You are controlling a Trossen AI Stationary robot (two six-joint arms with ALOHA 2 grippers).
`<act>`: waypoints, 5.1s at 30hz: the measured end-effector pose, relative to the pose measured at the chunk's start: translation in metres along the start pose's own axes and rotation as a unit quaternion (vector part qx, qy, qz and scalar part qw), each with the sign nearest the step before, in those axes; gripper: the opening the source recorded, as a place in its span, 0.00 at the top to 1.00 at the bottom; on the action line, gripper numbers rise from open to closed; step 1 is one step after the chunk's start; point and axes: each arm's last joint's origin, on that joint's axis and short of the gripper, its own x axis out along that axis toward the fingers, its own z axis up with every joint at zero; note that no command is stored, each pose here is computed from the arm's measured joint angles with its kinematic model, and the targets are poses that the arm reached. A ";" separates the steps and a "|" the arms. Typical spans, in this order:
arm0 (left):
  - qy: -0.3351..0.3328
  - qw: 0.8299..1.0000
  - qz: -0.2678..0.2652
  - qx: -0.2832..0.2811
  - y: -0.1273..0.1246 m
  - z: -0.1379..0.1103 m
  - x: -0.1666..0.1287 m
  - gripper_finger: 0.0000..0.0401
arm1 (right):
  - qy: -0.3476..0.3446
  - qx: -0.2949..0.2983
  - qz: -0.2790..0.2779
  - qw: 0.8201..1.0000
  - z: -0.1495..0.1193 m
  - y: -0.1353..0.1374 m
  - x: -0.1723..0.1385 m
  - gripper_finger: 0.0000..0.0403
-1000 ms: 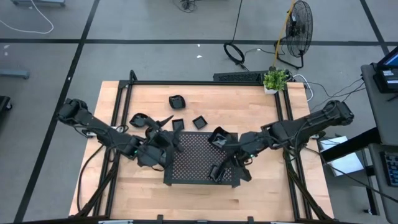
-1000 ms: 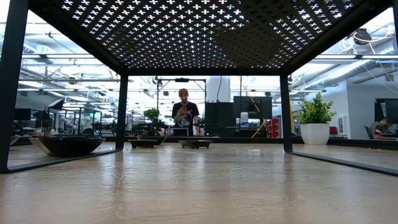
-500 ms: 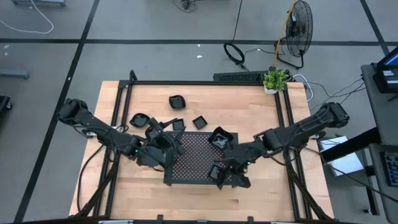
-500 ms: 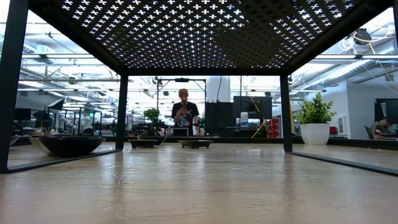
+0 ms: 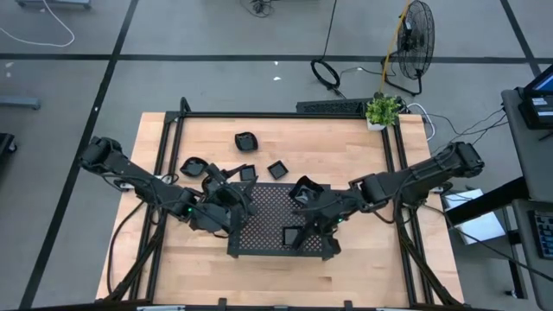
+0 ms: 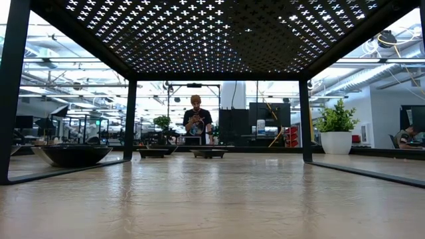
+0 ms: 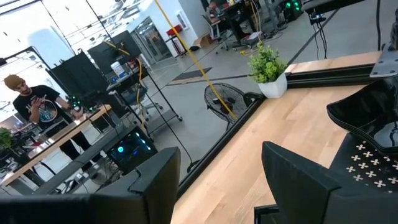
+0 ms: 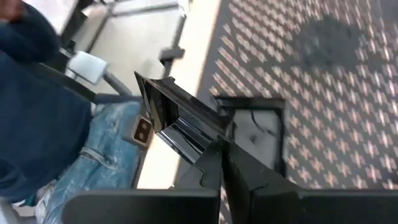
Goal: Pick & Place Mini shaped plates
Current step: Stack the black square plate on top of the black square plates on the shelf
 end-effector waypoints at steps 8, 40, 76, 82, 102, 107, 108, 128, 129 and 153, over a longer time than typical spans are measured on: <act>-0.001 1.000 -0.025 -0.003 -0.001 0.000 0.000 0.43 | -0.016 -0.085 0.003 0.996 0.003 0.000 0.002 1.00; 0.005 1.000 -0.026 0.003 -0.002 -0.003 0.000 0.43 | 0.015 -0.046 -0.020 0.999 -0.004 -0.001 -0.001 1.00; 0.005 1.000 -0.026 -0.001 -0.002 -0.003 0.000 0.43 | 0.000 0.199 -0.130 0.971 -0.017 0.009 -0.031 0.92; 0.005 1.000 -0.026 -0.001 -0.002 -0.003 0.000 0.43 | -0.001 0.192 -0.128 0.973 -0.017 0.010 -0.031 0.85; 0.007 1.000 -0.026 -0.006 -0.002 -0.004 0.000 0.43 | -0.062 0.123 -0.108 0.984 -0.006 0.014 -0.057 0.79; 0.053 0.991 -0.105 -0.070 0.005 -0.012 0.009 0.43 | -0.067 0.106 -0.103 0.987 -0.006 0.017 -0.063 0.79; 0.079 0.984 -0.127 -0.092 0.011 -0.015 0.016 0.43 | -0.066 0.102 -0.103 0.987 -0.006 0.017 -0.063 0.79; 0.378 0.903 -0.114 -0.172 0.103 -0.126 0.126 0.43 | -0.038 0.071 -0.116 0.990 -0.020 0.010 -0.051 0.79; 0.373 0.900 -0.131 -0.186 0.103 -0.136 0.128 0.43 | -0.038 0.071 -0.115 0.990 -0.020 0.010 -0.051 0.79; 0.373 0.859 -0.164 -0.310 0.095 -0.204 0.117 0.43 | -0.071 0.058 -0.103 0.990 -0.013 0.012 -0.051 0.79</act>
